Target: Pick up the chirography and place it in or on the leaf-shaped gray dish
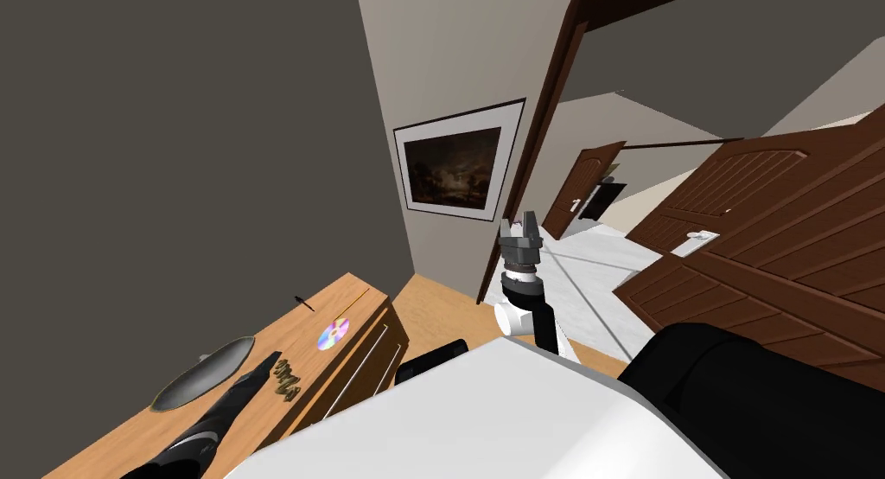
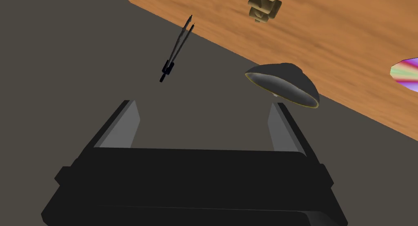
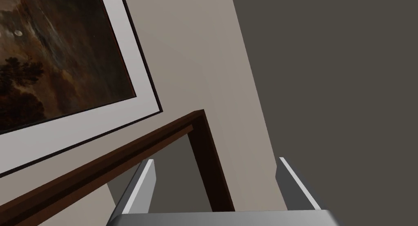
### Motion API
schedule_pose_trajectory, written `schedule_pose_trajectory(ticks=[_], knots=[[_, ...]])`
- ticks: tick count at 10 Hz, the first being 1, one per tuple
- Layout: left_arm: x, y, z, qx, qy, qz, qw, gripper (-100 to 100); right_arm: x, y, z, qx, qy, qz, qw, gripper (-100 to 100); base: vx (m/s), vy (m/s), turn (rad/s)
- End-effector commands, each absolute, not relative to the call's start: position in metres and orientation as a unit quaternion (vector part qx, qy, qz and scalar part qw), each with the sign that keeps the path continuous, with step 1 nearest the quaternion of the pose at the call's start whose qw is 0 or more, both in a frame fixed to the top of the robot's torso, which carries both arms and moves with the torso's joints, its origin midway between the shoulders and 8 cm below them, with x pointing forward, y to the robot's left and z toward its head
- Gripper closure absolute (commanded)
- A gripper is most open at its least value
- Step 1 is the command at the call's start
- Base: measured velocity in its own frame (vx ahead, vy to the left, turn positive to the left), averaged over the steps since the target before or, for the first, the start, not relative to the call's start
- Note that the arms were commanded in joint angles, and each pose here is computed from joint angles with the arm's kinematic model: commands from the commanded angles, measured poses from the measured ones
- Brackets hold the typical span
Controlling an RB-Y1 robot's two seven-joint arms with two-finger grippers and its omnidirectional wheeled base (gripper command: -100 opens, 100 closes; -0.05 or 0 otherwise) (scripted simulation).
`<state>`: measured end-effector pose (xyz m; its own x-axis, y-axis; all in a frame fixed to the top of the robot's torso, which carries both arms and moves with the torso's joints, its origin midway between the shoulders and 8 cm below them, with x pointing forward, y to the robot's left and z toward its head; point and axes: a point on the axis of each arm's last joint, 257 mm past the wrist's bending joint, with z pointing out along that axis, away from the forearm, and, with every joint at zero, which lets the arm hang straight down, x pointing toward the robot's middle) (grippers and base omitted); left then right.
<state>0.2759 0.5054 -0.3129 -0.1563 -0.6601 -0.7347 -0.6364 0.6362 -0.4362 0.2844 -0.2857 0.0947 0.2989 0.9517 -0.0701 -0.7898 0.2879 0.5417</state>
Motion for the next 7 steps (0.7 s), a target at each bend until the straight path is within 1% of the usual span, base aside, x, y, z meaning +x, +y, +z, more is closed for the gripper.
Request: schedule_pose_trajectory(ticks=[1,2,3,4,5,6,7], knots=[[0.264,0.513,-0.322,-0.433,0.768,0.001,0.472,-100,0.284,-0.286,0.095,0.208,0.195,0.559,0.779,0,0.039,-0.011,-0.095],[0.246,0.523,-0.337,-0.442,0.778,0.019,0.446,-100,0.284,-0.286,0.095,0.208,0.195,0.559,0.779,0,0.052,-0.015,-0.192],[0.244,0.523,-0.339,-0.444,0.779,0.021,0.442,-100,0.284,-0.286,0.095,0.208,0.195,0.559,0.779,0,0.043,-0.007,-0.094],[0.225,0.532,-0.353,-0.453,0.788,0.038,0.415,-100,0.284,-0.286,0.095,0.208,0.195,0.559,0.779,0,0.044,-0.009,-0.142],[0.207,0.540,-0.364,-0.459,0.795,0.053,0.392,-100,0.284,-0.286,0.095,0.208,0.195,0.559,0.779,0,0.075,-0.019,-0.318],[0.203,0.540,-0.367,-0.462,0.797,0.057,0.384,-100,0.284,-0.286,0.095,0.208,0.195,0.559,0.779,0,0.051,-0.008,-0.102],[0.185,0.547,-0.377,-0.469,0.804,0.072,0.359,-100,0.284,-0.286,0.095,0.208,0.195,0.559,0.779,0,0.036,-0.014,-0.149]])
